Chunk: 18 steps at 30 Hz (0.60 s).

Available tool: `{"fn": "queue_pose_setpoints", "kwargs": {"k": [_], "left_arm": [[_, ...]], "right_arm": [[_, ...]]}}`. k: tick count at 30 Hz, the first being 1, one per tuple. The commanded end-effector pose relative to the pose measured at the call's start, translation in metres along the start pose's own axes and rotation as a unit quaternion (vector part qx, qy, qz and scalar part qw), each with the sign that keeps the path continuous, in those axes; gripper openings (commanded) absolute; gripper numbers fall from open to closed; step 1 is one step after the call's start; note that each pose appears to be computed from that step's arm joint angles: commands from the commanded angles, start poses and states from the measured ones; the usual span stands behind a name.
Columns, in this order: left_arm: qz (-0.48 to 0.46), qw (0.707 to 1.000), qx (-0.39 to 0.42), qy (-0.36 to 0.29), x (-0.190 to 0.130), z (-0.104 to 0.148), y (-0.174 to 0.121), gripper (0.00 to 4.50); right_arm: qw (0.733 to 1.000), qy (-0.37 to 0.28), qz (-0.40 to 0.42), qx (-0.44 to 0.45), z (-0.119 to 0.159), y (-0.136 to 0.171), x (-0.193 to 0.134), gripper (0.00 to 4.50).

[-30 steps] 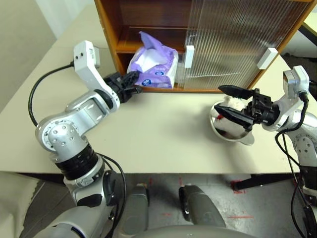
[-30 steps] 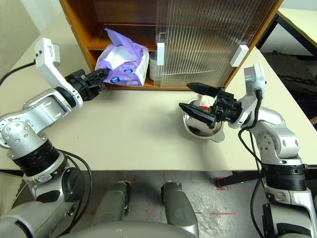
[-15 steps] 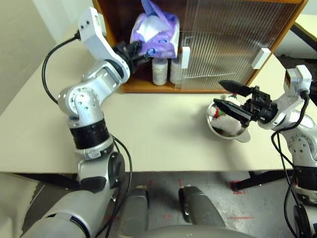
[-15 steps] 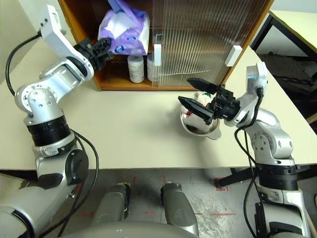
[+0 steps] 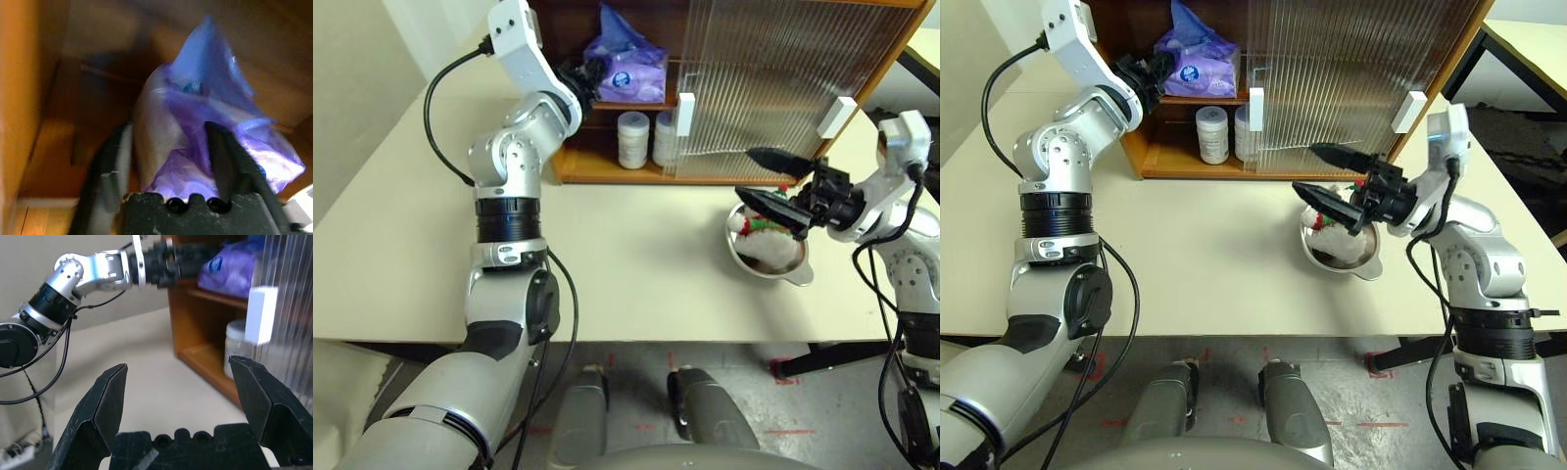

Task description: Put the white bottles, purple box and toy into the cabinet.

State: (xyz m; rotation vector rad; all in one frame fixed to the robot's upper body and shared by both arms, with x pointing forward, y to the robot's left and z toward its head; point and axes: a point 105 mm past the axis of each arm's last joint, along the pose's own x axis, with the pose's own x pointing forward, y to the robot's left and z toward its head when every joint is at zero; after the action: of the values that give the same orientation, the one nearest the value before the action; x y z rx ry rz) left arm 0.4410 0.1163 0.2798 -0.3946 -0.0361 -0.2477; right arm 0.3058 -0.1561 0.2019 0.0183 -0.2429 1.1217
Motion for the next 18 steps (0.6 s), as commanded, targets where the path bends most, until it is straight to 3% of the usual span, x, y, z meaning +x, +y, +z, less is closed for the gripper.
{"fn": "queue_pose_setpoints", "kwargs": {"k": [1, 7, 11, 14, 18], "left_arm": [[-0.001, 1.000, -0.002, 0.003, 0.000, 0.002, -0.006, 4.32], [0.001, 0.999, 0.037, -0.010, -0.023, 0.022, -0.008, 4.44], [-0.068, 0.996, 0.054, -0.030, -0.056, 0.031, -0.010, 4.44], [-0.095, 0.993, 0.063, -0.010, -0.075, 0.025, -0.005, 4.44], [-0.131, 0.988, 0.082, -0.009, -0.089, 0.029, 0.011, 3.59]], "right_arm": [[1.000, 0.005, 0.013, -0.004, 0.002, 0.005, 0.003, 4.50], [1.000, 0.023, 0.015, 0.002, -0.001, 0.003, 0.000, 4.50], [0.999, 0.030, -0.013, 0.004, 0.008, -0.010, -0.016, 4.50], [1.000, 0.018, -0.015, 0.013, 0.015, -0.012, -0.016, 4.50], [1.000, 0.027, 0.012, -0.004, 0.018, -0.014, -0.005, 4.50]]}}
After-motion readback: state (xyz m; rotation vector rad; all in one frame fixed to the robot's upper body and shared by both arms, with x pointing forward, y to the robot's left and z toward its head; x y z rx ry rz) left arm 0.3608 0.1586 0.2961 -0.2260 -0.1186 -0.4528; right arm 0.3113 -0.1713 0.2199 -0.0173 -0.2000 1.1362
